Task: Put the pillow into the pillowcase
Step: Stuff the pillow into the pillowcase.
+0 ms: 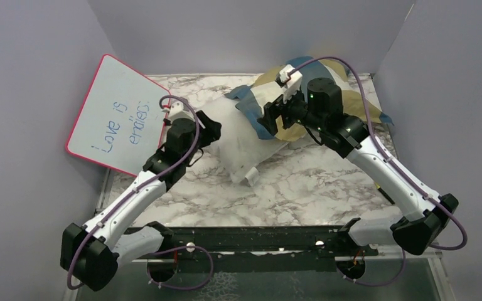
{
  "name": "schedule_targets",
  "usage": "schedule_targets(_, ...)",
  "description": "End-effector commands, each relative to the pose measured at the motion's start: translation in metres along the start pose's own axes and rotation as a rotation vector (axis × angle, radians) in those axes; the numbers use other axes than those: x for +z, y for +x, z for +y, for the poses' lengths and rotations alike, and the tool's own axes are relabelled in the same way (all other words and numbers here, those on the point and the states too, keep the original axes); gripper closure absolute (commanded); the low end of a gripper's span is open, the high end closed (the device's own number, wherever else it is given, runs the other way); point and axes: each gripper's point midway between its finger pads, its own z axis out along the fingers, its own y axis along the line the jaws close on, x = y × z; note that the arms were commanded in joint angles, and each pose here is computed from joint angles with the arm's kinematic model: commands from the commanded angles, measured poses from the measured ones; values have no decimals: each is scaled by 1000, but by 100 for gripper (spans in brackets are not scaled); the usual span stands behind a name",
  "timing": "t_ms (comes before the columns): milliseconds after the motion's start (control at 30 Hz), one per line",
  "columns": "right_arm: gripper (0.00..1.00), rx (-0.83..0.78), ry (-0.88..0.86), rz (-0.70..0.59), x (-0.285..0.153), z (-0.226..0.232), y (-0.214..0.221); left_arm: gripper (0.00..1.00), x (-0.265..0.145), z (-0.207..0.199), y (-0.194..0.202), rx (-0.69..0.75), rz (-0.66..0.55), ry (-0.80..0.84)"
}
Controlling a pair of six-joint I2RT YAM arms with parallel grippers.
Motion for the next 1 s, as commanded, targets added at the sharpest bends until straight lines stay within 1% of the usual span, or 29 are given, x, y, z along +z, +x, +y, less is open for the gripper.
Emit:
schedule_targets(0, 11, -127, 34, 62, 21, -14, 21, 36, 1, 11, -24, 58, 15, -41)
schedule_targets(67, 14, -115, -114, 129, 30, 10, 43, 35, 11, 14, -32, 59, 14, -45)
schedule_targets(133, 18, -68, -272, 173, 35, 37, 66, 34, 27, 16, -41, 65, 6, -44)
schedule_targets(200, 27, -8, -353, 227, 41, 53, 94, 34, 45, 14, -53, 62, 1, -29)
schedule_targets(267, 42, 53, -376, 304, 43, 59, 123, 33, 66, 4, -68, 58, -16, 18)
schedule_targets(300, 51, 70, -374, 340, 43, 60, 135, 33, 75, -2, -75, 59, -32, 42)
schedule_targets(333, 62, 79, -362, 365, 42, 58, 144, 33, 86, -4, -81, 59, -46, 52)
schedule_targets(400, 83, 87, -327, 369, 40, 54, 150, 32, 109, -2, -90, 40, -51, 46)
schedule_targets(433, 91, 83, -314, 357, 39, 53, 150, 32, 120, -1, -92, 24, -38, 49)
schedule_targets(467, 96, 80, -306, 341, 37, 52, 147, 32, 131, 1, -93, -2, -27, 50)
schedule_targets(500, 99, 80, -297, 332, 35, 51, 146, 31, 141, 3, -95, -30, -27, 53)
schedule_targets(567, 100, 79, -284, 318, 33, 50, 143, 31, 156, 4, -96, -100, -40, 83)
schedule_targets(667, 100, 83, -282, 330, 33, 50, 147, 33, 171, -1, -95, -198, -60, 142)
schedule_targets(967, 100, 94, -288, 333, 35, 51, 151, 34, 203, 2, -62, -350, 52, 164)
